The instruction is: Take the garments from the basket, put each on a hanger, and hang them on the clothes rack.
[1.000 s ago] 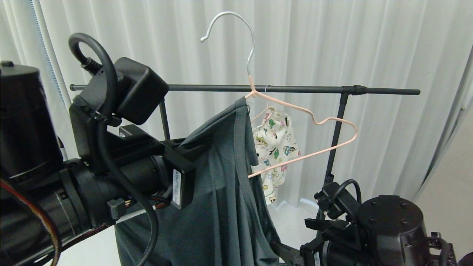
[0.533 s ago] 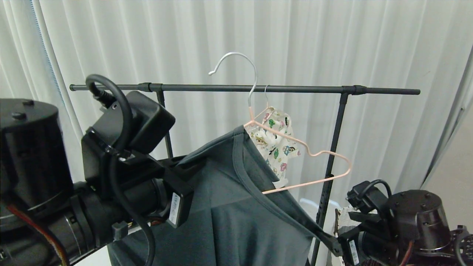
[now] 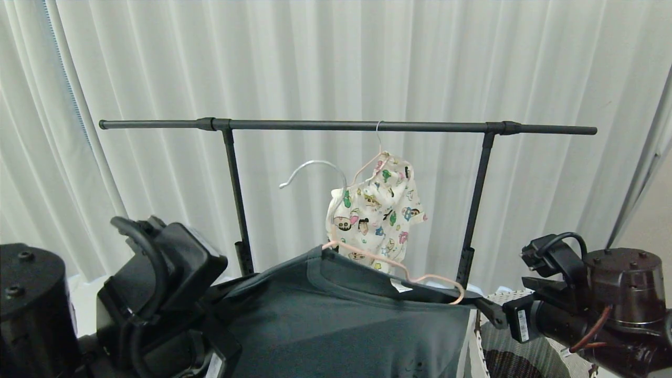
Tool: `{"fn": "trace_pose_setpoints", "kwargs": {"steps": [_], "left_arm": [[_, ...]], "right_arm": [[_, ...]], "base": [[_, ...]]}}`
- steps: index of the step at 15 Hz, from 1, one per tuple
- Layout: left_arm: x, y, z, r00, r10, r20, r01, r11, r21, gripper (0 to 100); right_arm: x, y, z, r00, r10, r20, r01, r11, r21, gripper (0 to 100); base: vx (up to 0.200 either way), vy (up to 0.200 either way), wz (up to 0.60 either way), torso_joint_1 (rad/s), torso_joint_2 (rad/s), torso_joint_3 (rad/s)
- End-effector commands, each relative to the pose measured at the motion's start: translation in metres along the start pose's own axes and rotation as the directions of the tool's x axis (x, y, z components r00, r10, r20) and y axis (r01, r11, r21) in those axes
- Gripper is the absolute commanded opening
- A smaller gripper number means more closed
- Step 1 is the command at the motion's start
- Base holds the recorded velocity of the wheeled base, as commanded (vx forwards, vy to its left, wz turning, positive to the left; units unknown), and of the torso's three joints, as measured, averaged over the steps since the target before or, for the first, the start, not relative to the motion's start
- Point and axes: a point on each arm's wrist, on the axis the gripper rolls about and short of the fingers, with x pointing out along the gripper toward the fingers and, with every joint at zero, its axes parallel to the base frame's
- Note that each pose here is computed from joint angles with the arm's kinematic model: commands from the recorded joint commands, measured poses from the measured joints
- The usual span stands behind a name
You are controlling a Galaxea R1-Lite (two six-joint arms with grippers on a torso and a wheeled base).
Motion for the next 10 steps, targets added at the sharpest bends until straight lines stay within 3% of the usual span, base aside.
{"fn": "trace_pose_setpoints", "kwargs": {"steps": [1,6,10], "left_arm": [[-0.01,-0.001,-0.012,1.0,-0.003,-0.009,0.003,0.999,0.041,0],[-0.007,-0.006,-0.031,0.996,-0.021,-0.082,0.027,0.997,0.072,0],[-0.004,-0.004,-0.029,0.996,-0.008,-0.086,0.013,0.998,0.065,0]], "right_arm": [[0.0,0.0,0.002,1.0,0.004,0.018,-0.004,1.0,0.003,100],[-0.017,-0.001,0.014,0.988,0.118,0.103,-0.114,0.992,-0.045,100],[-0.025,0.0,0.017,0.974,0.187,0.124,-0.179,0.981,-0.078,100]], "base": [[0.0,0.0,0.0,0.0,0.0,0.0],[0.0,0.0,0.0,0.0,0.0,0.0],[0.0,0.0,0.0,0.0,0.0,0.0]]}}
